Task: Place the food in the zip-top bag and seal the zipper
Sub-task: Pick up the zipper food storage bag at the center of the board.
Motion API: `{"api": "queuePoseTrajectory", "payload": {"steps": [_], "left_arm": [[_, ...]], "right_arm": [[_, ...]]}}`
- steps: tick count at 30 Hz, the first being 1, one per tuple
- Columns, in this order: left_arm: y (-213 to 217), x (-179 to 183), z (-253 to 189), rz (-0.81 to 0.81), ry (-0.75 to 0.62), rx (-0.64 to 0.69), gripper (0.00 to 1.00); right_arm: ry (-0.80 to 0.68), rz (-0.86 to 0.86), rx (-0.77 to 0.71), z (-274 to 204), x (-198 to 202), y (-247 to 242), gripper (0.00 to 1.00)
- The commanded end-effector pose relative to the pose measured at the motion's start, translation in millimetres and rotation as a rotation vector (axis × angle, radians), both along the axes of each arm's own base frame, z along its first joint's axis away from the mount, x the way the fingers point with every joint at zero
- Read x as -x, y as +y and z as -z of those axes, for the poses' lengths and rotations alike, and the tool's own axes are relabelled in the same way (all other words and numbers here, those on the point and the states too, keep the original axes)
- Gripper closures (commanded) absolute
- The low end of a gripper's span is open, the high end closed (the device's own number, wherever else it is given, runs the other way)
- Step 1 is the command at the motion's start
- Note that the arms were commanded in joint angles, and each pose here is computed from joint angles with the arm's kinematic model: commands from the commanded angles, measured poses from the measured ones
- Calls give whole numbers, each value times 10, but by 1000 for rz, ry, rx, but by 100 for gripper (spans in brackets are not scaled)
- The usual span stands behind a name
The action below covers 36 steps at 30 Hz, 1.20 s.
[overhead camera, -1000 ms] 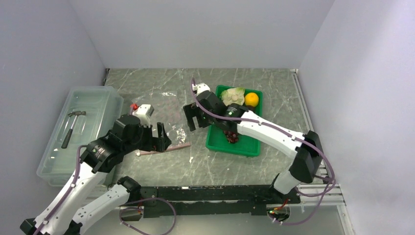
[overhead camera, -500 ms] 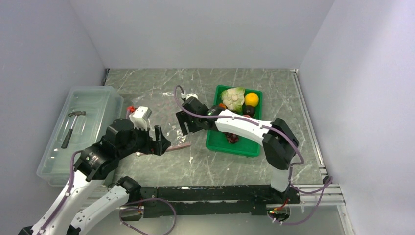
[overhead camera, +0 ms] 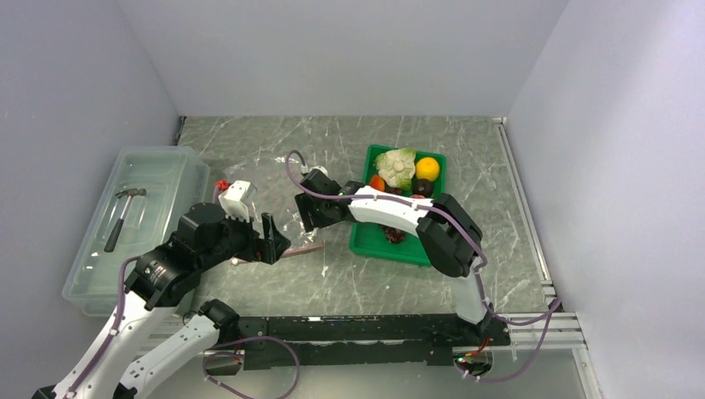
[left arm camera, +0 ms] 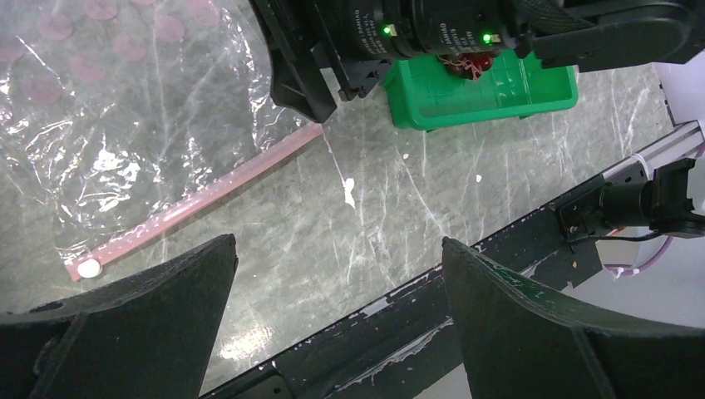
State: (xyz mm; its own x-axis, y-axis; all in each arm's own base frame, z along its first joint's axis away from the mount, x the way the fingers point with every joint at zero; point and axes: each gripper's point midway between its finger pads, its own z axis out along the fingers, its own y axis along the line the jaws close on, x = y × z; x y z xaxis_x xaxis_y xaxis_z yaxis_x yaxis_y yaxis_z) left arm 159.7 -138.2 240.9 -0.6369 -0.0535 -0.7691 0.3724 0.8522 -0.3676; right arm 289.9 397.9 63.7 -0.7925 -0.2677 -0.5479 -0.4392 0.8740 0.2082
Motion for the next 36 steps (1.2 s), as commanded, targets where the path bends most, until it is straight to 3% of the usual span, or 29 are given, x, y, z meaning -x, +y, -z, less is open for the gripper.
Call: {"api": "queuePoseTrajectory", "payload": {"steps": [1,21,32,36], "left_arm": [[-29,-11,-71,18,-39,19,1],[-25,-29,-47,12,-31,10,1],[-9,-50,-48,-1,-31,8,1],[-9,-56,-42,-2,-30,7,1]], "right_arm": [[-21,20,-88,-153,-144,203,35],[60,36,-114,213,-184,222,49],[124,17,-171,354,-19,238,56],[134,26,-177,398,9,220,66]]}}
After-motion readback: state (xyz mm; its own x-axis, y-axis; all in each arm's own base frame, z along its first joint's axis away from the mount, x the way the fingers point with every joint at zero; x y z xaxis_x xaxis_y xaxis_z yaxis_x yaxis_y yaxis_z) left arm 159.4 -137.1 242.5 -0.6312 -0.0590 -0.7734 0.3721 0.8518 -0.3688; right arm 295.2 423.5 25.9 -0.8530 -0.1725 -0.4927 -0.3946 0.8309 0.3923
